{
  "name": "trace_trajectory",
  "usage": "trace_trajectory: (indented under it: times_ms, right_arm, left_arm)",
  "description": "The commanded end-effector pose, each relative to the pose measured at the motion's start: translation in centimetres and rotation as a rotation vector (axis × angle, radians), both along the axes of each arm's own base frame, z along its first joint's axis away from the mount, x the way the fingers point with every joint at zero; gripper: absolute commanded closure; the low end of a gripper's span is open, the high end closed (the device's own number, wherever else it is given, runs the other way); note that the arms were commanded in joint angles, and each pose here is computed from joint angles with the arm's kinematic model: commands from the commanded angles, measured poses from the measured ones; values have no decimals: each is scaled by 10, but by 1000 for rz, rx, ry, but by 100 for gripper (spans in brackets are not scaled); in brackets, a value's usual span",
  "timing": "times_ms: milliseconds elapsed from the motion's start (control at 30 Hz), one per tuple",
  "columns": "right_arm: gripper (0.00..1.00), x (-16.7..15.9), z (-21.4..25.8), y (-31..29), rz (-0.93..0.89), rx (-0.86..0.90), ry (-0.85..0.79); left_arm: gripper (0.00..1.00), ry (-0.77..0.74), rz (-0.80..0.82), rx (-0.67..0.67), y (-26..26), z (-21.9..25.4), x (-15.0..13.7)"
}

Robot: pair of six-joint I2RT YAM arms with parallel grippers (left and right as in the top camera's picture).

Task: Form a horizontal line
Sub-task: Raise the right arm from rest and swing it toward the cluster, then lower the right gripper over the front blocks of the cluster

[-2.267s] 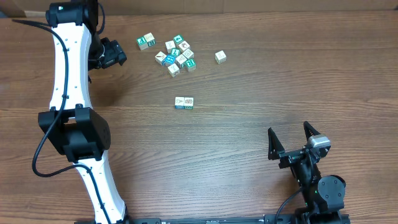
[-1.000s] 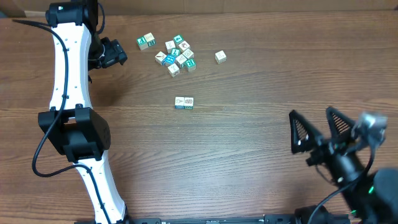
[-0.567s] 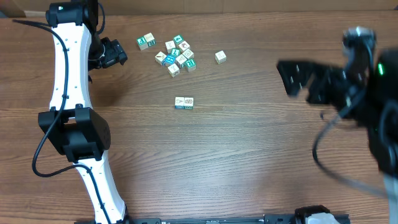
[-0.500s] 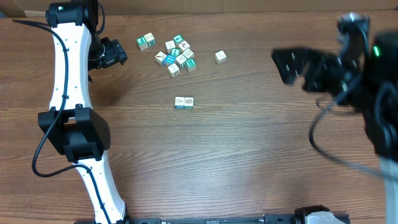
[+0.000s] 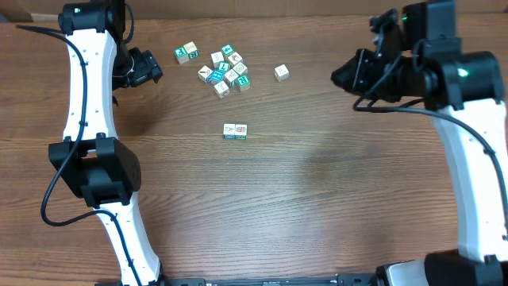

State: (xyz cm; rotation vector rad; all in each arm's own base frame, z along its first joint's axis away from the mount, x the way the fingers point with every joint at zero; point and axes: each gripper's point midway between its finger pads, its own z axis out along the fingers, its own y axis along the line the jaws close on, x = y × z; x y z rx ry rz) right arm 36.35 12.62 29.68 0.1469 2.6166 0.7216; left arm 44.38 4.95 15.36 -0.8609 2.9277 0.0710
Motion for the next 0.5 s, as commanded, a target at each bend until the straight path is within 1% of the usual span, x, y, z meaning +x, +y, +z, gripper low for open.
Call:
trace_trajectory:
  times_ms: [0,33,133,300,467]
  right_arm:
    - [90,6,-19,-2,-26,-144,25]
    - [89,7,-26,-2,-48,-178,40]
    - [76,15,-34,6,-47,-214,36]
    - [62,34,-14,16,-41,-194,-14]
    - [39,54,12,22,7,-216,-81]
  left_arm:
    - [0,-6,1,-2,-1,1,1]
    - [0,-6,1,-1,-1,1,1]
    - [0,-6,1,-1,-1,1,1]
    - [0,-6,1,-1,-1,1,1]
    - [0,-6,1,-1,-1,1,1]
